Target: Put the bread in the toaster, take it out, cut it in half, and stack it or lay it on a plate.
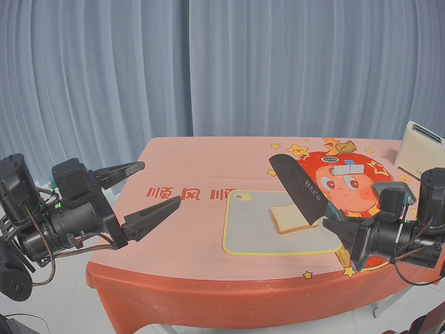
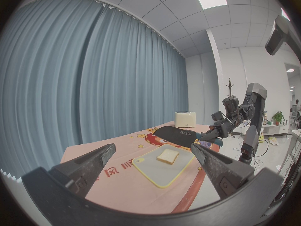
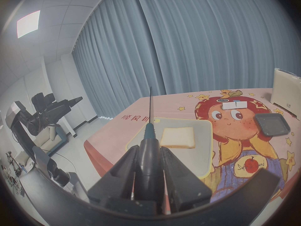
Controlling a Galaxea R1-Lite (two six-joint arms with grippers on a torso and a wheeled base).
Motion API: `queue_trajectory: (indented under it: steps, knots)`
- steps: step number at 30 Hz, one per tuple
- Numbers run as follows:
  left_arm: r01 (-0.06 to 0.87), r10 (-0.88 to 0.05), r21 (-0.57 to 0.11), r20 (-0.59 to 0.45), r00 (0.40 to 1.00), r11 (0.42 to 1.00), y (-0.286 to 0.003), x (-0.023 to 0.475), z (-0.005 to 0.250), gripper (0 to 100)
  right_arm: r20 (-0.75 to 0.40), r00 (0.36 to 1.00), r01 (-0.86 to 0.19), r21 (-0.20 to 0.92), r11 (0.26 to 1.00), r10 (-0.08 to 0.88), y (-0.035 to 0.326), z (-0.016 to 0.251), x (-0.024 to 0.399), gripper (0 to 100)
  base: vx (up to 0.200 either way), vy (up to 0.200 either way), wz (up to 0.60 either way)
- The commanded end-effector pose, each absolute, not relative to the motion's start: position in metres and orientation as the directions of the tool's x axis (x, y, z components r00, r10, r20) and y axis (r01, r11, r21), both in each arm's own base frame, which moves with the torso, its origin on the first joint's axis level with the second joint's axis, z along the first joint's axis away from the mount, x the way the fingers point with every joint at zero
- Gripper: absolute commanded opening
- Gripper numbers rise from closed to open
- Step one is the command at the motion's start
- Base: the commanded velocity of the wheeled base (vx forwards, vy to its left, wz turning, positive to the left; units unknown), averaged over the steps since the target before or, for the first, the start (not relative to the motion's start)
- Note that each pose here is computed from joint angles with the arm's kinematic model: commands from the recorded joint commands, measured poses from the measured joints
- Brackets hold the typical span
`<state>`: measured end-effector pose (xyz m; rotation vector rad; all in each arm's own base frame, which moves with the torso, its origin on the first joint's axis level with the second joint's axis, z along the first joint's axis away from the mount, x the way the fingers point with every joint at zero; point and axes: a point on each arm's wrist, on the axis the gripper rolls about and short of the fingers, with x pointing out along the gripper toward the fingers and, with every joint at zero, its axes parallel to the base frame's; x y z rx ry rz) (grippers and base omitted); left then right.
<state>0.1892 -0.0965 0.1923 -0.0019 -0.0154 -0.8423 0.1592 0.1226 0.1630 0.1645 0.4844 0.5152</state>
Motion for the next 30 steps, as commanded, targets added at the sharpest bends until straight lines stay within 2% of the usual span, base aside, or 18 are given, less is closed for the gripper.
queue_trajectory:
  steps: [1,7,8,11,14,16,20,26,30]
  knots:
    - [0.777,-0.777,0.006,0.021,0.629,0.630,-0.117,0.207,0.197,100,-0.385,0.776,-0.417,0.282,0.864,0.500,0.127,0.182,0.170,0,0.000,0.000,0.00]
    - [0.811,-0.810,0.028,0.066,0.583,0.585,-0.141,0.224,0.212,100,-0.415,0.773,-0.396,0.276,0.876,0.480,0.125,0.189,0.173,0,0.000,0.000,0.00]
    - [0.825,-0.824,0.032,0.085,0.560,0.564,-0.156,0.234,0.216,0,-0.440,0.762,-0.389,0.274,0.880,0.474,0.124,0.184,0.171,0,0.000,0.000,0.00]
    - [0.837,-0.835,0.015,0.084,0.543,0.546,-0.173,0.252,0.208,0,-0.455,0.761,-0.379,0.266,0.886,0.462,0.123,0.181,0.170,0,0.000,0.000,0.00]
    - [0.847,-0.845,0.032,0.107,0.525,0.530,-0.187,0.270,0.207,0,-0.456,0.768,-0.369,0.260,0.892,0.450,0.124,0.180,0.172,0,0.000,0.000,0.00]
    - [0.873,-0.871,0.043,0.104,0.480,0.486,-0.206,0.283,0.198,0,-0.469,0.770,-0.355,0.248,0.901,0.433,0.124,0.177,0.173,0,0.000,0.000,0.00]
    - [0.881,-0.875,0.067,0.172,0.452,0.469,-0.224,0.294,0.201,0,-0.500,0.782,-0.311,0.207,0.928,0.373,0.125,0.169,0.176,0,0.000,0.000,0.00]
    - [0.891,-0.887,0.051,0.136,0.441,0.451,-0.237,0.311,0.179,0,-0.514,0.783,-0.303,0.175,0.937,0.350,0.123,0.163,0.174,0,0.000,0.000,0.00]
    - [0.888,-0.882,0.059,0.162,0.442,0.456,-0.250,0.323,0.172,0,-0.526,0.778,-0.311,0.154,0.938,0.344,0.122,0.160,0.173,0,0.000,0.000,0.00]
